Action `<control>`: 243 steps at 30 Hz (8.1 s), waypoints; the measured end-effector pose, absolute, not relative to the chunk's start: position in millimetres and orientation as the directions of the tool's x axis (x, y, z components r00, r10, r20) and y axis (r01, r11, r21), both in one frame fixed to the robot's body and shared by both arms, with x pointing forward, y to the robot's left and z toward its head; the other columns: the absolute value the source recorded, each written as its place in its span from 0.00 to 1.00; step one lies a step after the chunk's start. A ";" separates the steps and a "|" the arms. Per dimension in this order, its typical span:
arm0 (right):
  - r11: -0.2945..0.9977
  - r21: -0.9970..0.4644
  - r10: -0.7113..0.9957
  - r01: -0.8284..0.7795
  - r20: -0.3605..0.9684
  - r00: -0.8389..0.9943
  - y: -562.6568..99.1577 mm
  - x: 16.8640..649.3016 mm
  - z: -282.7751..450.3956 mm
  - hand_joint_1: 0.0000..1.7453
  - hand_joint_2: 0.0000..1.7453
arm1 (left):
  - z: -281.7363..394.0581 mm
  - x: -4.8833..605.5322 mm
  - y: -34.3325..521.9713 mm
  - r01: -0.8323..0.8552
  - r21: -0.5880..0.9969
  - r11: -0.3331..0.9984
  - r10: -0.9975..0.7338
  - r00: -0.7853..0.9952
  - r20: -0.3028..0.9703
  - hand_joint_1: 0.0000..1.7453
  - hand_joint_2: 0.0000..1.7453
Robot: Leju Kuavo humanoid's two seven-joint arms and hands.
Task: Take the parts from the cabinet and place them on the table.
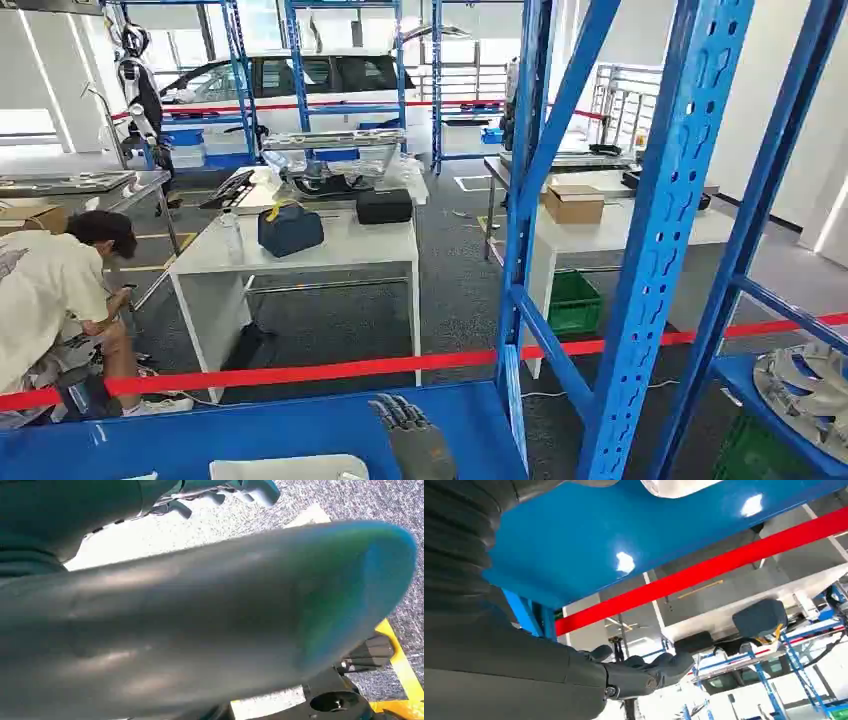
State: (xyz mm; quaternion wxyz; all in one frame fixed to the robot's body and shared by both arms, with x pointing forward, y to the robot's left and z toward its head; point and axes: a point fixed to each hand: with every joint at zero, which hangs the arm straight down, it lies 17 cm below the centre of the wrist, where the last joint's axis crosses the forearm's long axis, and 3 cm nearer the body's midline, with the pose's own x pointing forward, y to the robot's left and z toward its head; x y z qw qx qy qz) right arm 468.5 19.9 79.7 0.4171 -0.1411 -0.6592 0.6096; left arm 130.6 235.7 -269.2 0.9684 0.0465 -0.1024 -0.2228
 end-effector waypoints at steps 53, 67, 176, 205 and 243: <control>0.099 -0.858 0.622 -0.504 0.448 -0.642 83.1 417.5 42.9 0.00 0.00 | -265.1 145.4 229.1 0.473 0.139 0.870 -0.493 0.849 0.193 0.00 0.00; 0.103 -0.891 0.669 -0.443 0.391 -0.632 76.7 429.0 45.1 0.00 1.00 | -265.2 144.9 229.3 0.465 0.140 0.874 -0.485 0.853 0.194 0.00 0.00; 0.054 -0.907 0.683 -0.418 0.339 -0.647 79.1 427.3 38.9 0.00 0.00 | -265.3 143.6 226.9 0.424 0.130 0.896 -0.442 0.876 0.191 0.00 0.00; -0.035 -0.873 0.619 -0.486 0.362 -0.697 101.1 386.9 17.0 0.00 1.00 | -263.8 147.1 221.1 0.446 0.124 0.886 -0.462 0.864 0.199 0.00 0.00; -0.293 -0.767 0.729 -0.571 0.207 -0.652 63.3 363.9 -48.9 1.00 1.00 | -263.6 148.4 222.1 0.476 0.148 0.867 -0.497 0.847 0.187 0.00 0.00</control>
